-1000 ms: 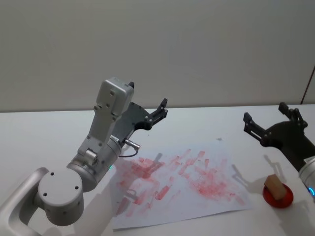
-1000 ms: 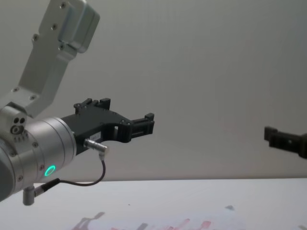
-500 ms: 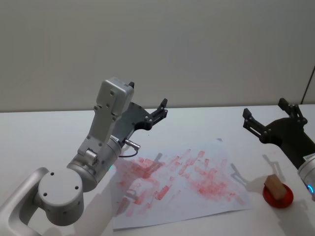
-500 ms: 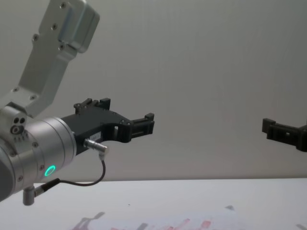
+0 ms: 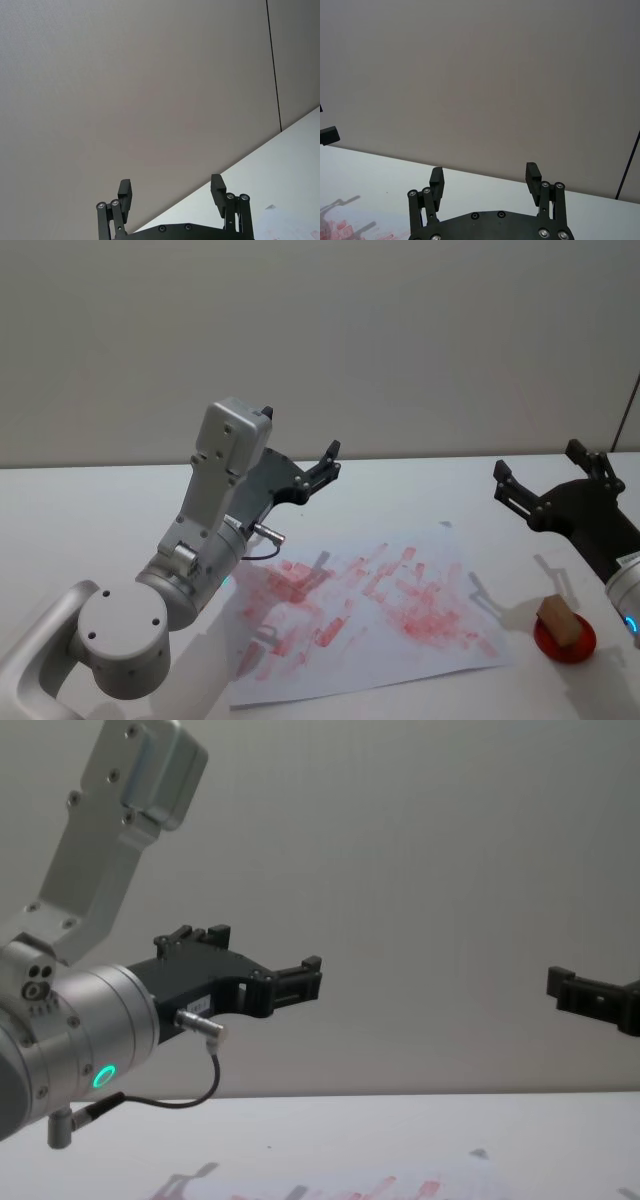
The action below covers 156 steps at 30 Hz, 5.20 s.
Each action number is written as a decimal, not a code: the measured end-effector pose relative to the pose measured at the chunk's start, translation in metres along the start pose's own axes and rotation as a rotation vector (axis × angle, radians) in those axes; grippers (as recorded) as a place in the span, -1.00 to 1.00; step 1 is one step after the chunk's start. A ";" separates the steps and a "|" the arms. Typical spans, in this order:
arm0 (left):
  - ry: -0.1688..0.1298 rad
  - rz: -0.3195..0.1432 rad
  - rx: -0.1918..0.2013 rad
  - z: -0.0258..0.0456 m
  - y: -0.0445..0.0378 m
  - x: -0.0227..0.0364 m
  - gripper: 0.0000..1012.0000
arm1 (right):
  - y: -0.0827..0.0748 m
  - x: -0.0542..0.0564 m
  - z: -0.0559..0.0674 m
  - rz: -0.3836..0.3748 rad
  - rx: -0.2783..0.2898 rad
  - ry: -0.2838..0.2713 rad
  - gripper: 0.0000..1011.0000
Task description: Use the one hand to pick up the stamp and affix it onto the A4 paper.
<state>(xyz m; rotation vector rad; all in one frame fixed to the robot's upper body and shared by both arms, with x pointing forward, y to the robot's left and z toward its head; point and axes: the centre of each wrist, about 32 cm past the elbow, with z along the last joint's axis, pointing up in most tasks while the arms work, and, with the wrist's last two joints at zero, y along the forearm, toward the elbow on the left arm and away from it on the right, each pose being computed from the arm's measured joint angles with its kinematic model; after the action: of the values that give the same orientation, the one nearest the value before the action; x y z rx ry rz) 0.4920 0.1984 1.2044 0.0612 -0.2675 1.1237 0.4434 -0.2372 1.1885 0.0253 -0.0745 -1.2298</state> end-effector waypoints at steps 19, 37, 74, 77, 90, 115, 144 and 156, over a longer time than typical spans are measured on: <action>0.000 0.000 0.000 0.0000 0.0000 0.0000 0.98 | -0.037 -0.001 -0.010 -0.051 -0.099 0.023 0.98; 0.000 0.000 0.000 0.0000 0.0000 0.0000 0.98 | -0.067 -0.004 -0.021 -0.081 -0.288 0.058 0.98; 0.000 0.000 0.000 0.0000 0.0000 0.0000 0.98 | -0.054 -0.009 -0.032 -0.055 -0.520 0.005 0.98; 0.000 0.000 0.000 0.0000 0.0000 0.0000 0.98 | -0.054 -0.009 -0.032 -0.054 -0.524 0.003 0.98; 0.000 0.000 0.000 0.0000 0.0000 0.0000 0.98 | -0.052 -0.009 -0.032 -0.048 -0.531 -0.001 0.40; 0.000 0.000 0.000 0.0000 0.0000 0.0000 0.98 | -0.051 -0.009 -0.033 -0.046 -0.534 -0.003 -0.57; 0.000 0.000 0.000 0.0000 0.0000 0.0000 0.98 | -0.051 -0.009 -0.033 -0.047 -0.534 -0.004 -0.57; 0.000 0.000 0.000 0.0000 0.0000 0.0000 0.98 | -0.051 -0.009 -0.033 -0.046 -0.534 -0.004 -0.57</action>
<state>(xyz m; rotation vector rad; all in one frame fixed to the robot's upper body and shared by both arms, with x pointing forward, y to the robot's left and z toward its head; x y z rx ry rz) 0.4920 0.1984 1.2044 0.0612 -0.2676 1.1237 0.3946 -0.2465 1.1525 -0.4416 0.2539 -1.2637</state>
